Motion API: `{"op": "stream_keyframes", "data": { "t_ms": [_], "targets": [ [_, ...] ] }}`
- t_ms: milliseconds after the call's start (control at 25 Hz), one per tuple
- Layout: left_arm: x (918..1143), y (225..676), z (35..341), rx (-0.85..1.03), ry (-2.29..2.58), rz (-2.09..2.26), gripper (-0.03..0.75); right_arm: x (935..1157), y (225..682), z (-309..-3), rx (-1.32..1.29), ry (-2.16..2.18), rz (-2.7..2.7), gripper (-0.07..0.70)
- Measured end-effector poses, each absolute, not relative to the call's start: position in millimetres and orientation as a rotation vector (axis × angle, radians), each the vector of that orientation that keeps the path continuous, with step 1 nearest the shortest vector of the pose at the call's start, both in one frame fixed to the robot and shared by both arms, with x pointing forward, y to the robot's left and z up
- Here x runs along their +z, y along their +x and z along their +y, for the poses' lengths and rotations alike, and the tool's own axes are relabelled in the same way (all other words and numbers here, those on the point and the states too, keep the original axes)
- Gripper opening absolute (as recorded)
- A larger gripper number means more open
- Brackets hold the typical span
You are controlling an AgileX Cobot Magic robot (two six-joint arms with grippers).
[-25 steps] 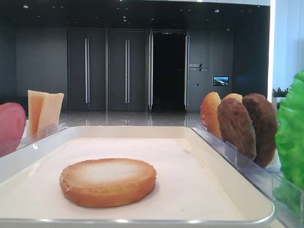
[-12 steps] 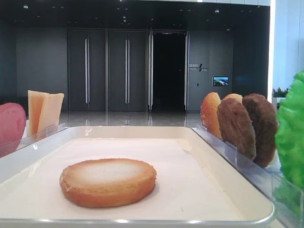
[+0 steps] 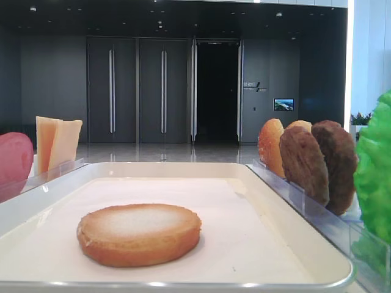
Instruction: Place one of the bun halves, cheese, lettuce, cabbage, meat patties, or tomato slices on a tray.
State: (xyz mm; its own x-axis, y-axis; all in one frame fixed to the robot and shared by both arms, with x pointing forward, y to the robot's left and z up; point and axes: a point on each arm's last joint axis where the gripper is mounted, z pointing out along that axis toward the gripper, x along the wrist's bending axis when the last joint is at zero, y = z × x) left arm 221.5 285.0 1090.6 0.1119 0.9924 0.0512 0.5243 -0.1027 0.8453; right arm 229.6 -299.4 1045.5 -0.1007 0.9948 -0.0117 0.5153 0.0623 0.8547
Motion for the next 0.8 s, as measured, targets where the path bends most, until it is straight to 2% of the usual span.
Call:
{"op": "stream_keyframes", "data": {
  "t_ms": [200, 560, 800],
  "targets": [
    [1069, 213, 283, 0.887, 1.685, 1.465, 0.580, 1045, 230, -299, 0.941, 1.521, 1.694, 0.555],
    [1059, 217, 282, 0.873, 1.671, 1.460, 0.580, 1045, 230, -299, 0.941, 1.521, 1.694, 0.555],
    [1045, 228, 284, 0.866, 1.684, 1.478, 0.580, 1045, 230, -299, 0.941, 1.521, 1.694, 0.555]
  ]
}}
